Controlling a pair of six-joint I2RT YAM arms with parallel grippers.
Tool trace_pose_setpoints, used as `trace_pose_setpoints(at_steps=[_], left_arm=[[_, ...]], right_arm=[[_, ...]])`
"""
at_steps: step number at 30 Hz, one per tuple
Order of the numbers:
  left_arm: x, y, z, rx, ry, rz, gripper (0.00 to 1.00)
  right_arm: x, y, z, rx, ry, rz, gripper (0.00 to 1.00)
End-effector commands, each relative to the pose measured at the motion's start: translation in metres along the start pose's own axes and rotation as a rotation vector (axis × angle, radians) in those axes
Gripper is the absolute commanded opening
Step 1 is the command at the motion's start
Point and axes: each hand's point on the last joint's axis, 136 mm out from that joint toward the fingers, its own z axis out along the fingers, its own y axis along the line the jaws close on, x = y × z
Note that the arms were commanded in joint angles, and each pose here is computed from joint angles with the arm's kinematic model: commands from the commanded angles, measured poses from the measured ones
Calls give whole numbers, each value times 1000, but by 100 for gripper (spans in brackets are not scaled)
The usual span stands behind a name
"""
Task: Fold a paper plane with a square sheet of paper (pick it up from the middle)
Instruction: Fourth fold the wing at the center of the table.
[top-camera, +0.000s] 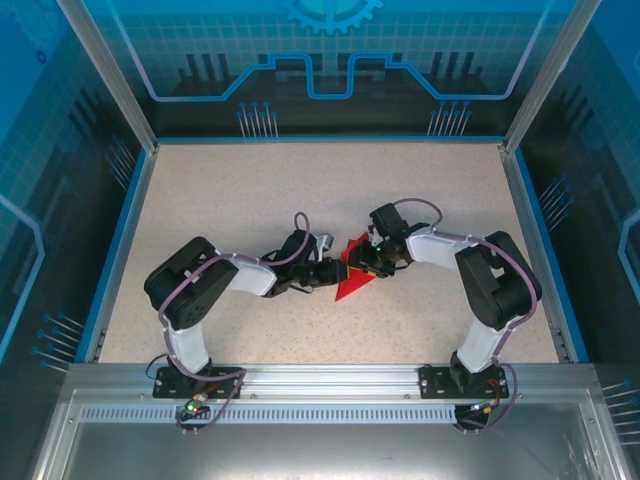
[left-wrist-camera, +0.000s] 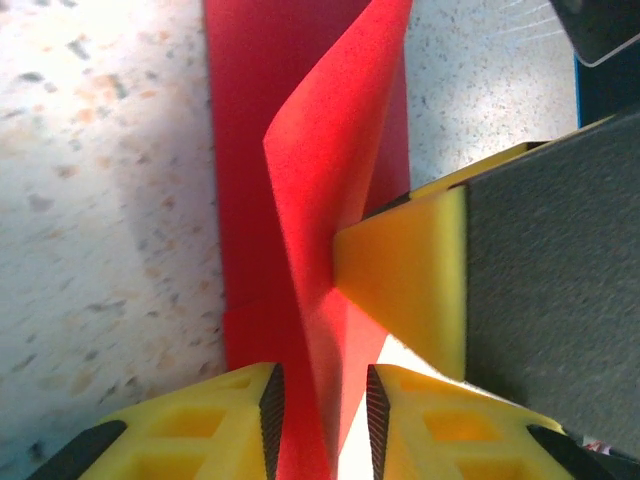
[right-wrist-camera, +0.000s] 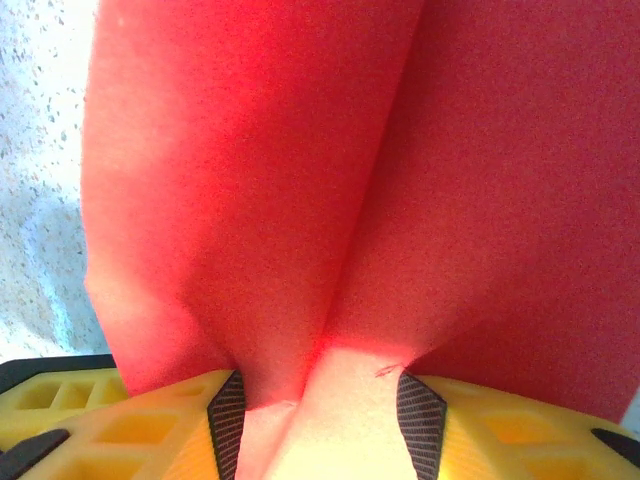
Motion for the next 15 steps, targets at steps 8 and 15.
trace_pose_setpoints(at_steps=[8, 15], left_arm=[[-3, -15, 10, 70, 24, 23, 12], [-1, -17, 12, 75, 48, 38, 4]], right_arm=[[27, -29, 3, 49, 74, 45, 50], [18, -7, -16, -71, 28, -85, 47]])
